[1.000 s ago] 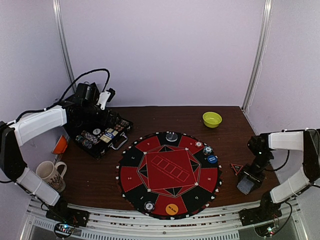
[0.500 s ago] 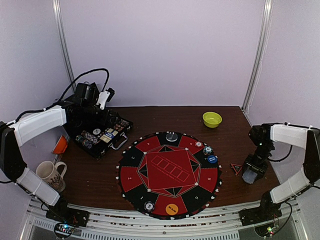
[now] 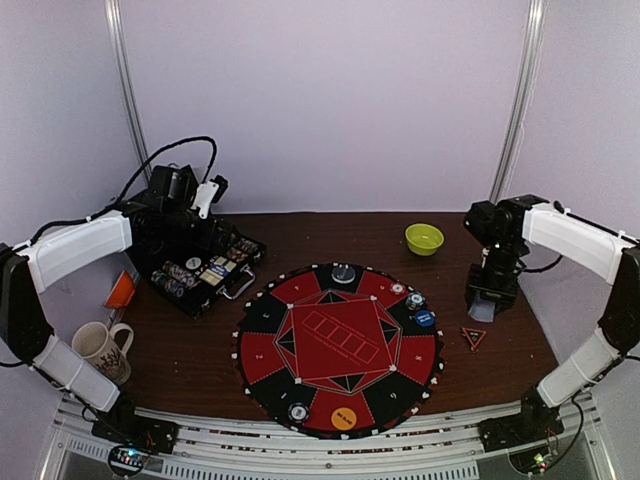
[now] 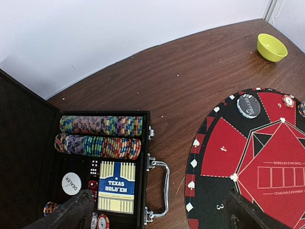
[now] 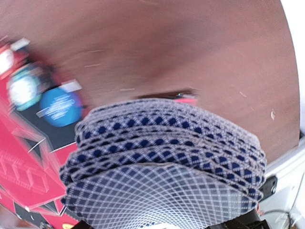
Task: Distribute texas hold em gaming equipment
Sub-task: Place the poker card in position 9.
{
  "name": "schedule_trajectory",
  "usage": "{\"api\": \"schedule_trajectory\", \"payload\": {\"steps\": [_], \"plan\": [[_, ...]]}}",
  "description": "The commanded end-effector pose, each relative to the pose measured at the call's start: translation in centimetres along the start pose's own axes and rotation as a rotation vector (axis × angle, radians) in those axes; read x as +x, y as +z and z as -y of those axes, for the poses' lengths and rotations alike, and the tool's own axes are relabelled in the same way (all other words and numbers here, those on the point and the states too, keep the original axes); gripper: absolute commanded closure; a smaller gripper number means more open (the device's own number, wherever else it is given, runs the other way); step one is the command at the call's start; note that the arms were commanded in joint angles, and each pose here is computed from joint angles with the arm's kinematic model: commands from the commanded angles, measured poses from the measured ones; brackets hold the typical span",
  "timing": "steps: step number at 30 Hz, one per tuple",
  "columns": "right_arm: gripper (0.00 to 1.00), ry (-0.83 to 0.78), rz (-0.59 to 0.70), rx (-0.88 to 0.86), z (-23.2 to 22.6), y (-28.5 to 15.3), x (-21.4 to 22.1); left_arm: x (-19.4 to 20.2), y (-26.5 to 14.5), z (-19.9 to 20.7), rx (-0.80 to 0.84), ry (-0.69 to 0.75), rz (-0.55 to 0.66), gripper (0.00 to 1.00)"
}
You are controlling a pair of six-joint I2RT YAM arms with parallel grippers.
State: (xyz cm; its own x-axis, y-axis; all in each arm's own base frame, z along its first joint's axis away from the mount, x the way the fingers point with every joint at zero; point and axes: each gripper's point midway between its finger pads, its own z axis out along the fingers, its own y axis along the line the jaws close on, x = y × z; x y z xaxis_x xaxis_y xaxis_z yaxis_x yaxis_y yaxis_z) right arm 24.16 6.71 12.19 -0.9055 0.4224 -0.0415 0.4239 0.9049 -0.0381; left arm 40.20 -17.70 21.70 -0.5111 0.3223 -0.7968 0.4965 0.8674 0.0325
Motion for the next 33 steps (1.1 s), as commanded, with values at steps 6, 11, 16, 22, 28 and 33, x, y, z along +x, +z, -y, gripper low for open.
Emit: {"api": "schedule_trajectory", "payload": {"steps": [6,11,16,22,28,33], "plan": [[0.56,-0.621,-0.056,0.049,-11.3,0.0,7.8,-1.8,-1.0,-0.5,-0.006,0.007,0.055,0.02],[0.55,-0.952,-0.092,0.139,-14.3,2.2,13.3,-1.7,-1.0,-0.6,-0.010,0.005,0.052,0.02],[0.55,-1.171,-0.113,0.179,-15.5,4.5,16.9,-1.6,-0.9,-0.8,-0.021,0.007,0.049,0.02],[0.55,-1.228,-0.148,0.194,-15.3,6.9,17.8,-1.5,-1.0,-0.9,-0.029,0.007,0.052,0.02],[0.55,-1.255,-0.147,0.221,-15.0,7.5,18.2,-1.5,-0.8,-0.8,-0.026,0.007,0.053,0.02],[0.55,-1.276,-0.217,0.216,-14.1,8.0,20.2,-1.7,-1.1,-0.9,-0.029,0.011,0.067,0.02]]}}
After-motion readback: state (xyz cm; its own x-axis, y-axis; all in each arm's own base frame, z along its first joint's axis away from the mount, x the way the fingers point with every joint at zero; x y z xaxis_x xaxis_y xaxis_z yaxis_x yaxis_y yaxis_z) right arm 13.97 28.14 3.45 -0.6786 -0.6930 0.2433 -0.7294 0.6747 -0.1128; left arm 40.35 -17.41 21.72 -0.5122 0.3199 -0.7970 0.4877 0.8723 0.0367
